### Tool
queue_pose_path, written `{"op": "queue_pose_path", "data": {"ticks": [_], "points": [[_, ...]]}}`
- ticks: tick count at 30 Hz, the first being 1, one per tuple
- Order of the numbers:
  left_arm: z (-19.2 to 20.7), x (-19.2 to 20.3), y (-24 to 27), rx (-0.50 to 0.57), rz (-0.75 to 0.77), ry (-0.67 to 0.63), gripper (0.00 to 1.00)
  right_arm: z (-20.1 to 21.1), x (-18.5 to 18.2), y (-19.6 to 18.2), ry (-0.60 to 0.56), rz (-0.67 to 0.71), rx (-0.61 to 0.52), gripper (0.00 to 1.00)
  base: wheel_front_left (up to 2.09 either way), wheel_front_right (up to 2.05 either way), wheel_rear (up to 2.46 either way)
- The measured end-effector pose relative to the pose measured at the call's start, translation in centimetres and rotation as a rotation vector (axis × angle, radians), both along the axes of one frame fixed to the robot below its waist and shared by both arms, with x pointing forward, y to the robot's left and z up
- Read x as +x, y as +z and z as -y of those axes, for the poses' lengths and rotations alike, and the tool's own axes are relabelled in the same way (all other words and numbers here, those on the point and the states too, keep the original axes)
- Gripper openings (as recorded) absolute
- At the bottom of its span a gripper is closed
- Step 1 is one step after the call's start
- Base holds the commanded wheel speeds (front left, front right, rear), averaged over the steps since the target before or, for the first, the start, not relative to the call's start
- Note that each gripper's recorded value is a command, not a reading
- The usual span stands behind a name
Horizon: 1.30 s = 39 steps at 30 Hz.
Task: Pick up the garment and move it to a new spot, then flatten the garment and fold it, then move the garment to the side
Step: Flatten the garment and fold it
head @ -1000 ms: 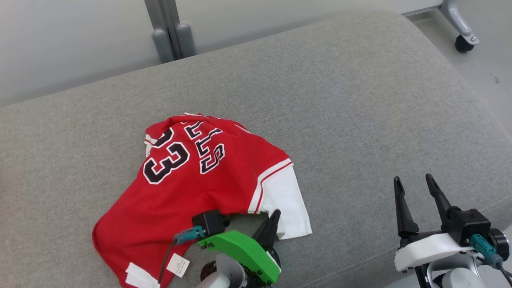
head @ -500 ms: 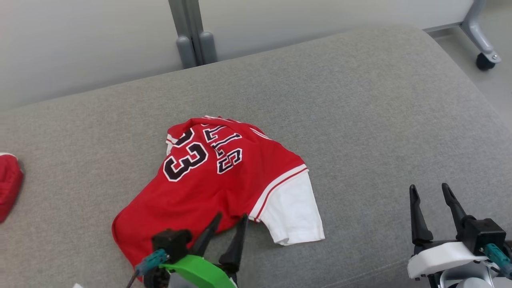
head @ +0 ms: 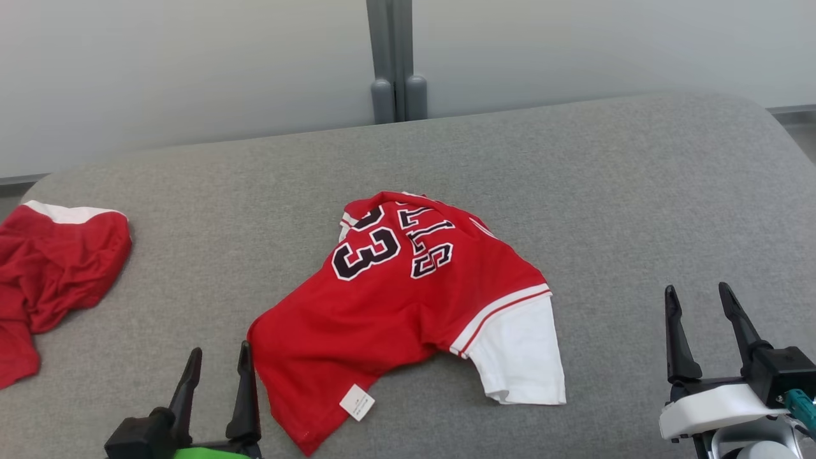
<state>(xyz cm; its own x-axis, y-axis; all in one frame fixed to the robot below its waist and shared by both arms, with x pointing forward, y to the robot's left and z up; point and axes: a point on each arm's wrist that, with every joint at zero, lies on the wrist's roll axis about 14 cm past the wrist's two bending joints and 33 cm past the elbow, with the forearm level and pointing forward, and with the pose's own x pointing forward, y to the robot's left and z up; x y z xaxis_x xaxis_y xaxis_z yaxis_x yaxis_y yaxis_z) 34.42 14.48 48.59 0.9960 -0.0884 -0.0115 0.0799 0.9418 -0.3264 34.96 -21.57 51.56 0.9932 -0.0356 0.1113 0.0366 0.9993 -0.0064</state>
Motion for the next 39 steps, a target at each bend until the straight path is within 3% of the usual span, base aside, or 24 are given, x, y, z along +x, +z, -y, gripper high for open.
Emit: {"op": "queue_pose_path", "data": {"ticks": [3, 13, 39], "points": [[-2.3, -1.0, 0.2, 0.094, 0.026, 0.051, 1.00, -0.4, 0.3, 0.7, 0.015, 0.018, -0.027, 1.00, 0.00, 0.00, 0.00], [-7.3, -4.8, -0.5, 0.222, 0.015, 0.195, 1.00, -1.6, -0.4, -0.6, 0.055, -0.022, -0.055, 1.00, 0.00, 0.00, 0.00], [-5.8, -4.7, -0.8, 0.188, 0.017, 0.135, 1.00, -3.0, -0.7, -1.8, 0.096, -0.057, -0.032, 1.00, 0.00, 0.00, 0.00]]}}
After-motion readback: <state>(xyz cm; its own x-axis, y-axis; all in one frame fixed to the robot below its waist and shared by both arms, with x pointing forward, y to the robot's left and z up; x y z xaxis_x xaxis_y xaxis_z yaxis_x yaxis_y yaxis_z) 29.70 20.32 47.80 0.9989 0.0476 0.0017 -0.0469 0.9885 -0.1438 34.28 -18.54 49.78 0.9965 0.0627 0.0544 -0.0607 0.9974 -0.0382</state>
